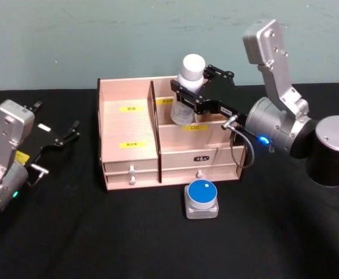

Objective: Pick up the facial cleanser and watermelon frost from the table and place them into the tiered storage box.

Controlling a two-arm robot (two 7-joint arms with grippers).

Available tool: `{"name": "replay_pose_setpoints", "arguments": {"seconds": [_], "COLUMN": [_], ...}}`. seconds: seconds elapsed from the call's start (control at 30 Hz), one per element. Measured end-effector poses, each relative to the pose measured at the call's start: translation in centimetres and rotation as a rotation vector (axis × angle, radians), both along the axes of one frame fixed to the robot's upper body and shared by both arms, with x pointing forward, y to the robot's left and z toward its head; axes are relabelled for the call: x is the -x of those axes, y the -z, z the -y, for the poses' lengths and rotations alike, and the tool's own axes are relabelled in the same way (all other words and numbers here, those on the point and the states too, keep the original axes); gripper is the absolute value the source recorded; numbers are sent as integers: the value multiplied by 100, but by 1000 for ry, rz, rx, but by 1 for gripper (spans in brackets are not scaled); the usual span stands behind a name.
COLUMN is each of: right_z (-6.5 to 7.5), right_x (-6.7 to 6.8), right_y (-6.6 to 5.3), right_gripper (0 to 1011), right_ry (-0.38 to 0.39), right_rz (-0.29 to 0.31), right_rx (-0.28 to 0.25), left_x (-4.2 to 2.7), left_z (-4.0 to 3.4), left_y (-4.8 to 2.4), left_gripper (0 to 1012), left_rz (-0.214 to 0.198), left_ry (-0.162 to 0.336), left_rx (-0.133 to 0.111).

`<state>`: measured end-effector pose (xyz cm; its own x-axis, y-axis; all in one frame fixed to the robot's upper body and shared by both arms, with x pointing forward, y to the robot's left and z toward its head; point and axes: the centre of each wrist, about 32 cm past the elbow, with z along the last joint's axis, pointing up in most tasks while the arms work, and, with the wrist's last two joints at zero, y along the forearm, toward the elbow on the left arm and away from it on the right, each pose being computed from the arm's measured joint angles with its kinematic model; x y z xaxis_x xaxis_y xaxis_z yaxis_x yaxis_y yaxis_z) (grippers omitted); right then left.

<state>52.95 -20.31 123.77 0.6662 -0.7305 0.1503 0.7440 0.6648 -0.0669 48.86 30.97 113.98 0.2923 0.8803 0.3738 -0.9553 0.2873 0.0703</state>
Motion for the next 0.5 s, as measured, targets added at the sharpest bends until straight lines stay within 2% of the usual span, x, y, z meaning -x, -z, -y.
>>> {"name": "replay_pose_setpoints", "arguments": {"seconds": [0.5], "right_z": [-52], "right_x": [-150], "right_y": [52], "right_gripper": [594], "right_ry": [12], "right_rz": [-8], "right_rx": [4], "left_x": [0], "left_z": [0], "left_y": [0], "left_gripper": [1001], "left_rz": [0], "left_ry": [0], "left_rx": [0]}}
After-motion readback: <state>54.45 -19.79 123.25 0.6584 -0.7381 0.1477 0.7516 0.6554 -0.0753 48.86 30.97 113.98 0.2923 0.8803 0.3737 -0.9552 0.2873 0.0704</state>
